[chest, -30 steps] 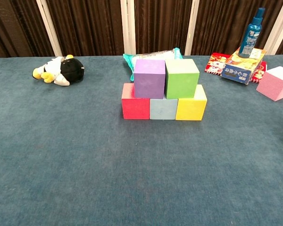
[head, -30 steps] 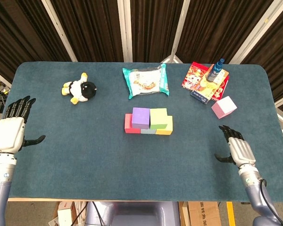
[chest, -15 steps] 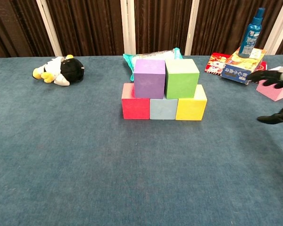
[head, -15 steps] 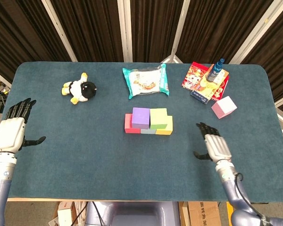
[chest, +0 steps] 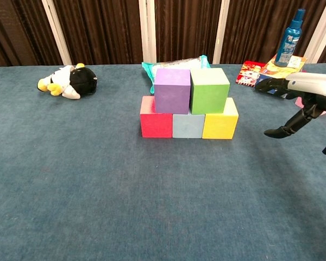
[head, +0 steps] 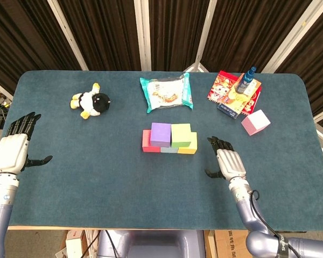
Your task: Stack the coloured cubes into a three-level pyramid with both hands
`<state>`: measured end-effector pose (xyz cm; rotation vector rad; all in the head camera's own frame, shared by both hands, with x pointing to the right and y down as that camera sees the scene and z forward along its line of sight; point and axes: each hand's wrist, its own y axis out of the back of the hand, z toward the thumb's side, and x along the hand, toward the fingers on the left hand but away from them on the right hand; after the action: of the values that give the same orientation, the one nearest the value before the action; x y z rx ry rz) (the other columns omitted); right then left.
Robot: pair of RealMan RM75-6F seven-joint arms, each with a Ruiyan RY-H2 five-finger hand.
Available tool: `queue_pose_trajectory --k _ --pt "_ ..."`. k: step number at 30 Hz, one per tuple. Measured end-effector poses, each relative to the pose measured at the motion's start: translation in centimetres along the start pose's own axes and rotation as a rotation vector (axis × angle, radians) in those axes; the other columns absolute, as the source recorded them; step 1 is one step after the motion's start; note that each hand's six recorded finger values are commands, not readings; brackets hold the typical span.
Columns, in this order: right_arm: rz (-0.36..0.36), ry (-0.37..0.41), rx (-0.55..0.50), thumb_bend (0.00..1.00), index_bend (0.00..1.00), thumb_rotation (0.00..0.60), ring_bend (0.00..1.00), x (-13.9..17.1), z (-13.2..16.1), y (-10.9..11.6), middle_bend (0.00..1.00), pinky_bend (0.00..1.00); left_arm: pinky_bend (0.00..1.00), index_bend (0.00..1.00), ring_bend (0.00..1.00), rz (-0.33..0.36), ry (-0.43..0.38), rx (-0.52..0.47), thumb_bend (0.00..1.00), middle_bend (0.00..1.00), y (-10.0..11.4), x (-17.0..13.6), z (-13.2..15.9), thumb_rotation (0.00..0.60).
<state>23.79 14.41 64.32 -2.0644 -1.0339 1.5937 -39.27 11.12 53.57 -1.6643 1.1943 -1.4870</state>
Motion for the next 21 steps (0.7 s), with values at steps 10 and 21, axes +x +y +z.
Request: queue_pose_trajectory --k 10,21 --pt "0.024 0.047 0.012 0.31 0.00 0.600 0.00 -0.1 2.2 -0.6 0.00 0.00 0.00 0.00 0.00 -0.010 0.008 -0.002 0.09 0.00 -0.3 0.1 -0.2 0.600" --pt "0.029 0.060 0.013 0.31 0.00 0.600 0.00 -0.2 3.3 -1.0 0.00 0.00 0.00 0.00 0.00 -0.017 0.015 -0.004 0.09 0.00 -0.4 0.3 -0.4 0.600"
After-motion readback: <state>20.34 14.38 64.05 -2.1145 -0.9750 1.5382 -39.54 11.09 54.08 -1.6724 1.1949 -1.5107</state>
